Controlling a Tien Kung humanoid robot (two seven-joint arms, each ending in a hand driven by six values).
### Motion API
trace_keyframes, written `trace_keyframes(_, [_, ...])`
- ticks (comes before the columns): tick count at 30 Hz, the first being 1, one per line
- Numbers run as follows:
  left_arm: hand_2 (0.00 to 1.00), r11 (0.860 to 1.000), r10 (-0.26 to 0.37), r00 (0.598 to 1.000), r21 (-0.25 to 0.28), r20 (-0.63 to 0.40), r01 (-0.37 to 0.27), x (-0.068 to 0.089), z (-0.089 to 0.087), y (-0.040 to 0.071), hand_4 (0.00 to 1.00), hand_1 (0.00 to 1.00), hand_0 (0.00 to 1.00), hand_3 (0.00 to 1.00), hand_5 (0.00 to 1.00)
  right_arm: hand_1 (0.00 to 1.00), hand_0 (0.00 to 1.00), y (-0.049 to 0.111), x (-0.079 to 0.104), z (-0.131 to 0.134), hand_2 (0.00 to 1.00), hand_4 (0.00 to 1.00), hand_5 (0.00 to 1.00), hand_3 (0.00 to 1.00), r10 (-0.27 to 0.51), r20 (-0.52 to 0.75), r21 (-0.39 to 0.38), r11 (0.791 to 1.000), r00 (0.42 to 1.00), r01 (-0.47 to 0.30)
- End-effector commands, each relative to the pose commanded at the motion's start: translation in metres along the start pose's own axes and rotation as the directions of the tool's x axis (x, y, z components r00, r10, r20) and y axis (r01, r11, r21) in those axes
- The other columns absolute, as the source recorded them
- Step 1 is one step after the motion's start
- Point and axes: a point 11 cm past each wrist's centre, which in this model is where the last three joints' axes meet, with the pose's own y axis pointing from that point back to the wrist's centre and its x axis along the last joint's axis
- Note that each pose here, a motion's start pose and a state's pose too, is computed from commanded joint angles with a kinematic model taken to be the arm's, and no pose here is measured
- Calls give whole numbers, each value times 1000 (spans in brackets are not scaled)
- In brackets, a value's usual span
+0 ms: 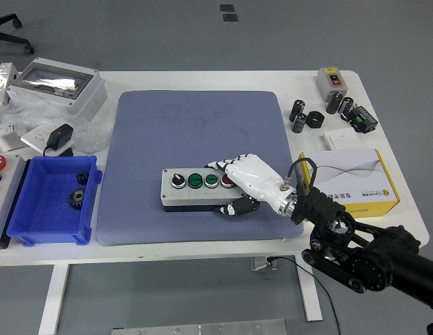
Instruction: Pick up the button,place it on the desk,press the button,press the button
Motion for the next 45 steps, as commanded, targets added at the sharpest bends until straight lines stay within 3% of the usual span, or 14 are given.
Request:
trace_keyframes(5, [515,1000,0,1000,5,0,0,0,-1,0,498,575,648,576,40,812,836,1,0,2,811,309,2,873,-13,2,-8,1000,1000,13])
trace_keyframes(6, [514,1000,0,1000,5,0,0,0,-1,0,499,575,648,575,41,887,919,2,0,2,945,479,2,998,-15,3,-10,1000,1000,15])
trace_keyframes(17, [514,1000,-6,1000,12,3,6,0,-2,0,499,575,648,574,40,913,947,6,3,8,985,502,2,998,-25,25,-26,999,999,25])
trace_keyframes(18, [514,1000,-7,1000,13,3,7,0,-2,0,497,575,648,575,37,929,961,6,4,9,998,551,2,998,-25,26,-26,999,999,26])
trace_keyframes(31, [514,999,-29,1000,13,1,29,-2,-2,0,491,571,648,572,24,943,972,19,24,16,998,588,2,998,-49,62,-12,999,997,50])
trace_keyframes(45, [514,999,-37,999,6,2,37,-1,1,1,489,571,649,572,14,950,980,22,28,20,998,610,2,998,-65,88,-8,998,994,66])
